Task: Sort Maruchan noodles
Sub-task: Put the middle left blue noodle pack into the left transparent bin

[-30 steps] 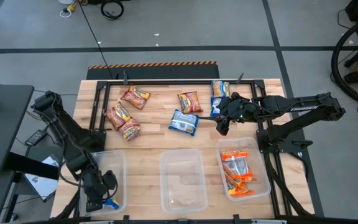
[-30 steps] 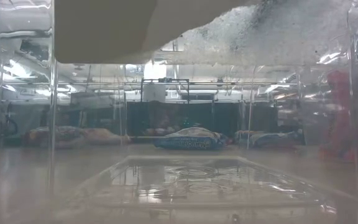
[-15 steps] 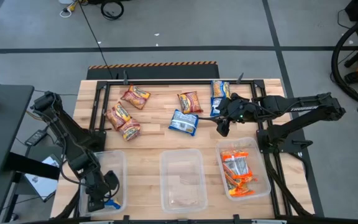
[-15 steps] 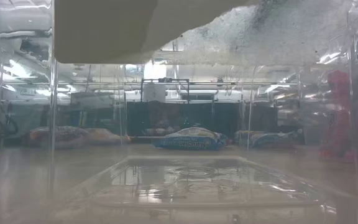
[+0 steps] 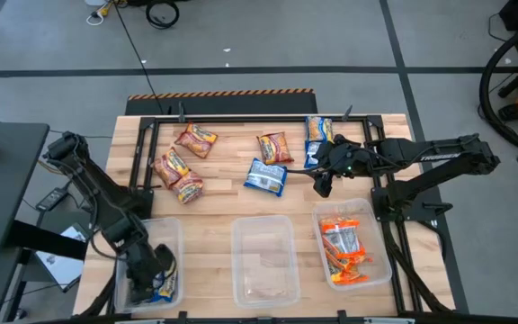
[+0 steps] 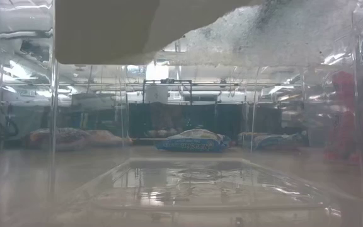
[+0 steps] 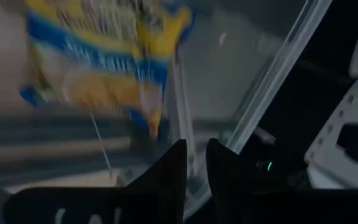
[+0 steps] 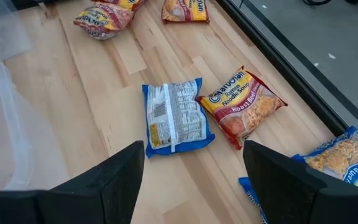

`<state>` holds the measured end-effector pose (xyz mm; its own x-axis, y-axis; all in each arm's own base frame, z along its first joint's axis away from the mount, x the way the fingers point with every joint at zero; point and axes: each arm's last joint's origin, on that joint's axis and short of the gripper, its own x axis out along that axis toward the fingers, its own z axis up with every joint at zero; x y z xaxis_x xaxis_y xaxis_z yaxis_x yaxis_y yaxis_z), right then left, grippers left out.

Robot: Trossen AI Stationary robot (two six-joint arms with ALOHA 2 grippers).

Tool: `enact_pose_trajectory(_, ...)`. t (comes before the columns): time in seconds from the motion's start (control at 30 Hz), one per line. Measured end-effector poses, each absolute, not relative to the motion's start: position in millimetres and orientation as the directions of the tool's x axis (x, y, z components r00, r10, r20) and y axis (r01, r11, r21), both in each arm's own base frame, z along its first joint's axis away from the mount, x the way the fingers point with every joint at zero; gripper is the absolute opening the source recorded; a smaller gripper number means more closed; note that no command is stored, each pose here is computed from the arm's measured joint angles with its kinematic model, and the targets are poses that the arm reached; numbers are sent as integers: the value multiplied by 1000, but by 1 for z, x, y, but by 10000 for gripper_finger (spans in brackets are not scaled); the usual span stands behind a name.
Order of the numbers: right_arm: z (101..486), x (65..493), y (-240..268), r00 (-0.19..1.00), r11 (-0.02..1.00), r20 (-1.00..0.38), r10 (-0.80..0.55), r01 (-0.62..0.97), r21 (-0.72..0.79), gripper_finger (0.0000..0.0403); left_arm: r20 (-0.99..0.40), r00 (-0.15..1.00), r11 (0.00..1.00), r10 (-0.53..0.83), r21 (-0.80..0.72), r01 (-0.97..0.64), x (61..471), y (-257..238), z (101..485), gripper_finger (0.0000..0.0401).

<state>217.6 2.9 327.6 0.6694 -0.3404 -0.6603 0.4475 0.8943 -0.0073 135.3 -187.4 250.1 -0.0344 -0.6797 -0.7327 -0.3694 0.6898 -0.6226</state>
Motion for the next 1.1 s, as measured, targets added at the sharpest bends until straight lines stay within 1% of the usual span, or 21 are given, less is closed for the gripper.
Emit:
enact_pose_trajectory(0.07,328,218,3,669,893,-659,-343,449,-9,279,-758,53,685,-650,-615,-391,141,-179,252,66)
enact_pose_trajectory(0.13,328,218,3,669,893,-659,-344,450,-10,279,-809,132,702,-572,-567,-432,145,-169,251,66)
enact_pose_trajectory(0.17,328,218,3,669,893,-659,-344,450,-10,279,-839,146,716,-525,-527,-458,146,-164,248,66)
enact_pose_trajectory(0.27,328,218,3,669,892,-659,-344,453,-6,279,-906,105,779,-410,-408,-475,142,-153,242,66)
enact_pose_trajectory(0.33,328,218,3,669,891,-660,-342,454,-1,279,-921,75,815,-383,-375,-442,139,-152,240,66)
enact_pose_trajectory(0.47,327,217,4,668,887,-665,-333,460,19,279,-922,73,867,-381,-383,-317,133,-158,240,66)
enact_pose_trajectory(0.57,327,217,6,671,891,-666,-324,453,23,279,-929,69,890,-365,-369,-267,126,-162,238,66)
enact_pose_trajectory(0.7,327,217,7,672,891,-663,-331,453,14,279,-934,48,882,-355,-351,-314,119,-162,214,66)
enact_pose_trajectory(0.93,327,217,7,670,886,-664,-331,463,25,279,-881,113,836,-460,-473,-279,120,-165,183,66)
enact_pose_trajectory(1.1,327,217,7,670,880,-664,-331,473,38,279,-907,73,854,-414,-415,-314,112,-155,161,66)
